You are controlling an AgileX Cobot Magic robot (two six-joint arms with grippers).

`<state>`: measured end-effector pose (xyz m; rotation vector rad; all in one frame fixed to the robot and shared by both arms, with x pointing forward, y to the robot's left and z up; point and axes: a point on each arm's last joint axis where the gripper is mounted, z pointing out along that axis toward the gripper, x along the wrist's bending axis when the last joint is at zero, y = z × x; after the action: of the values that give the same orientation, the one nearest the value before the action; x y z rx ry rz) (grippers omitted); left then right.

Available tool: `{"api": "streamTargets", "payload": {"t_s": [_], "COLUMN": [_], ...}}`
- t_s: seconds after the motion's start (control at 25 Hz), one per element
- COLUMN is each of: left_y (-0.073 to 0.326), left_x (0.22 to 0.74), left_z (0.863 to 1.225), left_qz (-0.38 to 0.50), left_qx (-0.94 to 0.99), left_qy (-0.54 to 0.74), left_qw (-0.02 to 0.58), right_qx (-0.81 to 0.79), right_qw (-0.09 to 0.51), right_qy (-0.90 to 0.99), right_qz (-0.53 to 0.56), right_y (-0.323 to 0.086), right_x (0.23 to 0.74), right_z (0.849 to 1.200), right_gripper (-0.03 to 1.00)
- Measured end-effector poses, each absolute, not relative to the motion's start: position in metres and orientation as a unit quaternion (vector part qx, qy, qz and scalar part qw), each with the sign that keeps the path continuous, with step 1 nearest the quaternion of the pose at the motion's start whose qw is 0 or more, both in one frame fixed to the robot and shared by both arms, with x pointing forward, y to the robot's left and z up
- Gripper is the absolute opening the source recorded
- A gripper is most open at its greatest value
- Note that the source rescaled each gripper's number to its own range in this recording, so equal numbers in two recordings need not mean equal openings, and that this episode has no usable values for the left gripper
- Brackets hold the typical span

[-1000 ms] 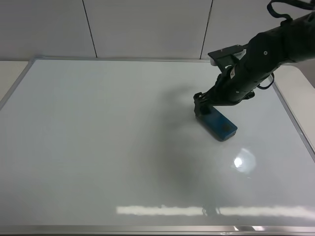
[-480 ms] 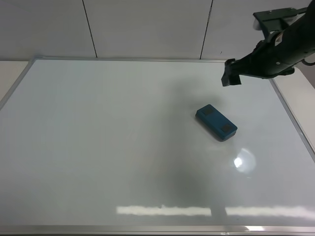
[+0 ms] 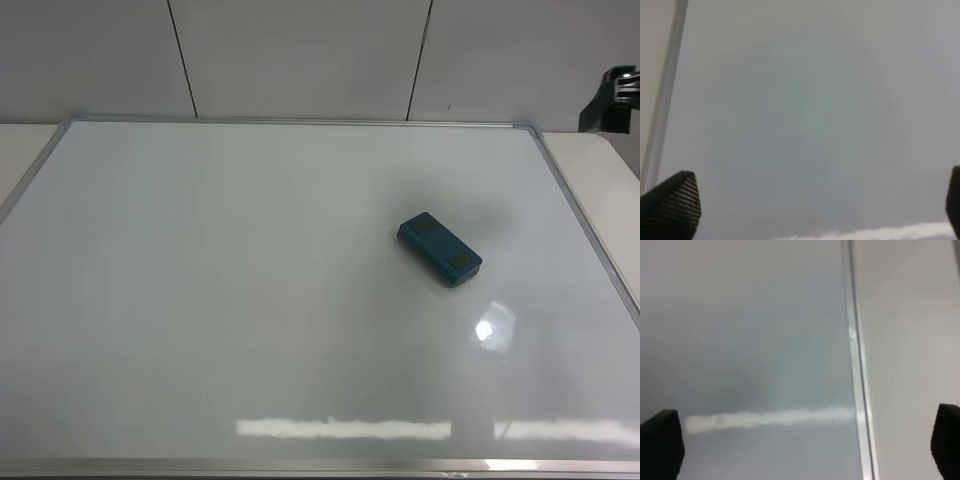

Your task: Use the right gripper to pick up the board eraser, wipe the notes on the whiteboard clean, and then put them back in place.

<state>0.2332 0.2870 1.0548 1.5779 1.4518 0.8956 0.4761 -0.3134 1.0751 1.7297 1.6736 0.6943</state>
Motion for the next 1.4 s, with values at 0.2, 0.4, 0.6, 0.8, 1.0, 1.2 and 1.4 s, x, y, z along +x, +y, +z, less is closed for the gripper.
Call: {"api": "streamTargets", "payload": {"t_s": [0.2,0.4,0.6,0.8,1.0,1.2,1.4], "left_y": [0.287,0.287,0.287,0.287,0.287,0.287,0.287], "left_x": [0.233,0.233,0.233,0.233,0.233,0.233,0.233], "left_z": [1.055,1.055,1.055,1.055,1.055,1.055,1.055], "left_qz": [0.354,0.354,0.354,0.354,0.354,0.354,0.354], "left_qx": [0.623,0.623,0.623,0.623,0.623,0.623,0.623], "left_qy": [0.573,0.573,0.573,0.573,0.573,0.573,0.573], "left_qw": [0.398,0.398,0.398,0.398,0.398,0.398,0.398], "right_qx": [0.657,0.636,0.624,0.621,0.612,0.589,0.582], "right_qw": [0.355,0.396,0.421,0.435,0.445,0.448,0.449], "right_qy": [0.592,0.567,0.554,0.554,0.548,0.549,0.552], "right_qz": [0.303,0.342,0.354,0.344,0.356,0.388,0.393], "right_y": [-0.319,-0.315,-0.312,-0.309,-0.305,-0.297,-0.295], "right_x": [0.429,0.384,0.332,0.281,0.244,0.216,0.202], "right_z": [1.105,1.133,1.145,1.144,1.138,1.133,1.126], "right_gripper": [0.97,0.97,0.88,0.84,0.84,0.84,0.84]}}
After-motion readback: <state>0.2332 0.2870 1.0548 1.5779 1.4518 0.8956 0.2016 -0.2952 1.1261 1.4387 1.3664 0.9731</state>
